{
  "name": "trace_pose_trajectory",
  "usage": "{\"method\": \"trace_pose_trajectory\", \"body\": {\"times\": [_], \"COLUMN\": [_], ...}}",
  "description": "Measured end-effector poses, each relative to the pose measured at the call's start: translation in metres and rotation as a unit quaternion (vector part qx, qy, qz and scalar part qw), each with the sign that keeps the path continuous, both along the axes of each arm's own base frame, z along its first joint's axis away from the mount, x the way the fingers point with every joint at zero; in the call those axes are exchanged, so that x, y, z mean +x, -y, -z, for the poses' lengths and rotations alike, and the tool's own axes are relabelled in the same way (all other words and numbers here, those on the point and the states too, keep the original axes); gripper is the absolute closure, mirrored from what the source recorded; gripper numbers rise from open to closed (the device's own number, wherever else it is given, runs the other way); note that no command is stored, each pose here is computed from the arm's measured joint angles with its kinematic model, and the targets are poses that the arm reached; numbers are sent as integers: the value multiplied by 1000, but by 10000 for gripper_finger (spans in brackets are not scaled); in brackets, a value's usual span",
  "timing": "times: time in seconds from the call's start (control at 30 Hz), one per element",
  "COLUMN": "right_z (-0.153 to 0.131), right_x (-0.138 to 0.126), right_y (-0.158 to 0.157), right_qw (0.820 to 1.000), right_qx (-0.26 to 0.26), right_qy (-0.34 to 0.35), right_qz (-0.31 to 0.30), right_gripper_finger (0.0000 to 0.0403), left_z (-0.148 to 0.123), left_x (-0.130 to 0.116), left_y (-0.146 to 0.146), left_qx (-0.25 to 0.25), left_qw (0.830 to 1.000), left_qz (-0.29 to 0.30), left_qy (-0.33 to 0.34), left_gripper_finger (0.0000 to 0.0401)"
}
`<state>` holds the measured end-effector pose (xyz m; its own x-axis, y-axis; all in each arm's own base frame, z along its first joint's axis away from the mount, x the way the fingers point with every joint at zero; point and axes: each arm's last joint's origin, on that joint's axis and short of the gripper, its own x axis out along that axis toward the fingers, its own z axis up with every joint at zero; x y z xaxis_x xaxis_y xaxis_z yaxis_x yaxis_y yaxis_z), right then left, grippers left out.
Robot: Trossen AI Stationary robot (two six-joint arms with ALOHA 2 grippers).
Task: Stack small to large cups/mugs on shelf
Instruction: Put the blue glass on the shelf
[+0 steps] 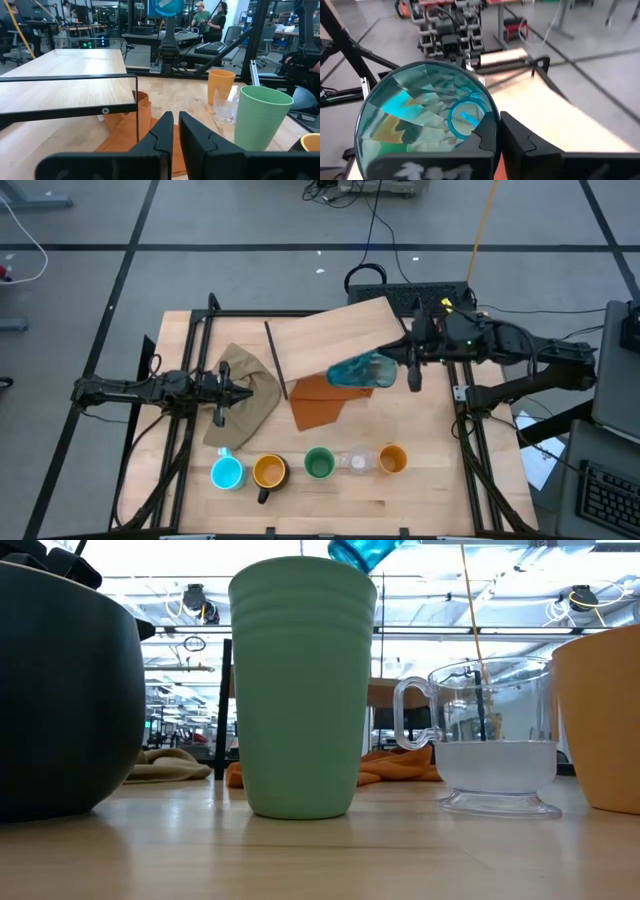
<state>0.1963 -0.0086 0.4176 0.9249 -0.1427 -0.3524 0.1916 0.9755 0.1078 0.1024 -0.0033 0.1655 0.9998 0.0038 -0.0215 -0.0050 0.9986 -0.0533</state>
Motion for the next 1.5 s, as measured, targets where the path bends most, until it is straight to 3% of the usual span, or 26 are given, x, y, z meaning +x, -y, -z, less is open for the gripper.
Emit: {"method": "trace_pose_trajectory", "body": {"times": [0.37,0.7,0.97,1.17,1.5], "right_z": [-1,-18,-48,-46,-45], "right_x": [6,29,39,36,14], "right_y": [5,41,78,114,158], "right_qw": [997,975,966,949,942], "right_qx": [15,16,-1,6,26], "right_qy": [-67,-191,-202,-237,-228], "right_qz": [35,116,162,207,246], "right_gripper_finger": [403,403,403,403,403], "left_z": [0,0,1,1,1], "left_x": [0,0,0,0,0], "left_y": [0,0,0,0,0], "left_qx": [-1,-2,-1,-1,-3], "left_qw": [1000,1000,1000,1000,1000], "left_qz": [-1,-1,-1,-1,-1], "left_qy": [0,-2,-4,-4,-4], "left_gripper_finger": [370,370,370,370,370]}}
